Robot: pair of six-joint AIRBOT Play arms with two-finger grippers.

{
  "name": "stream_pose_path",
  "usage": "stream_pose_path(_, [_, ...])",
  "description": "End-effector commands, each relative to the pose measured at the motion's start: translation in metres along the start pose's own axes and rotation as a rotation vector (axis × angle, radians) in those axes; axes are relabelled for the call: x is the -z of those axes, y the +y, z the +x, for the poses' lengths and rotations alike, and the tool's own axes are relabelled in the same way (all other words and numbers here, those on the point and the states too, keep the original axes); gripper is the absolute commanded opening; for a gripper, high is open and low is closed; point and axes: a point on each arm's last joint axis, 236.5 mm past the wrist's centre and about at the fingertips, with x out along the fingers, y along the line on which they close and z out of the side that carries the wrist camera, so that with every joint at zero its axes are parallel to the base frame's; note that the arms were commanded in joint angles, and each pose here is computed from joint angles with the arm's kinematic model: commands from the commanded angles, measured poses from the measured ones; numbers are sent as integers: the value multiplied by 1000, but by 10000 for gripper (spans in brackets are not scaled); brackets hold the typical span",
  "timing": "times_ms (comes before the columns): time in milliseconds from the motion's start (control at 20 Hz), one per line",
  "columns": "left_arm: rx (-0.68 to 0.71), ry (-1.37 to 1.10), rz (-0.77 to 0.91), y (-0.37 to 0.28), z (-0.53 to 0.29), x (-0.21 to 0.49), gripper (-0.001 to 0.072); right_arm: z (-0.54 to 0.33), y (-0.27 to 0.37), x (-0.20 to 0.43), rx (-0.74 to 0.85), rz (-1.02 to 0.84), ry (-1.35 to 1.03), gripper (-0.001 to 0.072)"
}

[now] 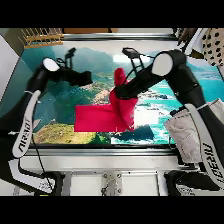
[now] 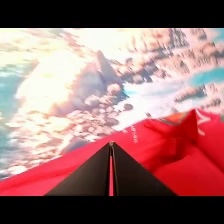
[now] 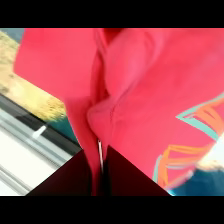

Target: Fold the clothes and pants, and hang the long-sleeved shirts on hangers.

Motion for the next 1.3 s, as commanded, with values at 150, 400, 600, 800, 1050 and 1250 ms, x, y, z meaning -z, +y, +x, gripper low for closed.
stream_pose_path(150, [-89, -157, -109, 72, -105, -31, 7, 101, 72, -10, -161, -26, -15, 20])
stream_pose_path(400, [-119, -208, -148, 93, -140, -35, 7, 198, 102, -12, -192, -26, -80, 88])
stream_pose_path(600, [-126, -218, -139, 96, -142, -37, 7, 216, 156, -22, -349, -44, -193, 663])
stream_pose_path(800, [-132, -209, -104, 92, -144, -24, 7, 167, 135, -31, -303, -154, -228, 564])
stream_pose_path(1050, [-143, -141, -152, 96, -125, 51, 7, 124, -27, 29, -77, 1, -67, 567])
stream_pose_path(1250, [-141, -72, -194, 98, -109, 109, 8, 102, -141, 91, 16, 292, -18, 710])
